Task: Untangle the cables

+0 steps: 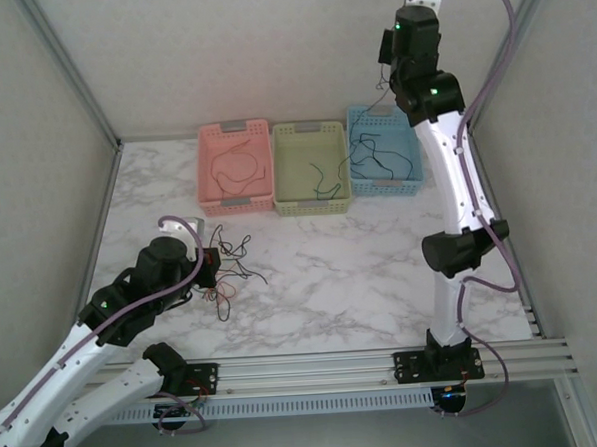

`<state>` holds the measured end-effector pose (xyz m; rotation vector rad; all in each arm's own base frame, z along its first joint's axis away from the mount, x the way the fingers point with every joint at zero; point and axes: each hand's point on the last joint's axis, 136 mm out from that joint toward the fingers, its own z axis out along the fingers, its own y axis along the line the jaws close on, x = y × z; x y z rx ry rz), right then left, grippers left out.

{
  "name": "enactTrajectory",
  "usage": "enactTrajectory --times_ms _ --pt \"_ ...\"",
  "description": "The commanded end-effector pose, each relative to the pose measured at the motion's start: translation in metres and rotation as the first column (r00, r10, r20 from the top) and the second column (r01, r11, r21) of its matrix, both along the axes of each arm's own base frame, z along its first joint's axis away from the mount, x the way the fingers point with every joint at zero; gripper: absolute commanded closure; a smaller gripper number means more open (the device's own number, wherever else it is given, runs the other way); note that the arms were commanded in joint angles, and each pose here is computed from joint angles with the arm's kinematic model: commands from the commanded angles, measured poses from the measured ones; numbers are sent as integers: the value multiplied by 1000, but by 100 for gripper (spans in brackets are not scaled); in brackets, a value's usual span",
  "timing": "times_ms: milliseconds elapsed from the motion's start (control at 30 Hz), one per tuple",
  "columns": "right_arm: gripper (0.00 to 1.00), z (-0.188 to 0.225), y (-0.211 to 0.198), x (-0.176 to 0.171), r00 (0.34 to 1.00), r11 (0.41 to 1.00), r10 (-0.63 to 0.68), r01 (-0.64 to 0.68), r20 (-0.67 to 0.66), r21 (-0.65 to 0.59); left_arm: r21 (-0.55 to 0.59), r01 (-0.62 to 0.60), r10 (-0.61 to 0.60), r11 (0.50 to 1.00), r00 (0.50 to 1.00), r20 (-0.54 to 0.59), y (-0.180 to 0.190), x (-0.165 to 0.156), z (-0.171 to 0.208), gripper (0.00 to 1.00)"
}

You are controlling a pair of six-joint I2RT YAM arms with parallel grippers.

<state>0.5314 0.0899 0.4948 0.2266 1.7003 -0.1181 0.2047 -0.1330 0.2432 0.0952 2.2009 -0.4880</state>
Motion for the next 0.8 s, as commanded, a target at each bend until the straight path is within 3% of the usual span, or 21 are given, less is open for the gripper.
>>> enactTrajectory --times_ms 0,500,767 --pt "100 17 -5 2 997 999 -32 30 67 36 6 -6 6 1000 1000 -17 3 -3 -7 100" --pt "100 24 -18 20 981 993 -119 116 153 28 7 -9 9 1000 1000 -16 4 -3 -7 100" --pt "100 -57 -13 49 989 989 -146 146 -29 -6 3 -9 9 1000 1000 -16 4 -4 -7 100"
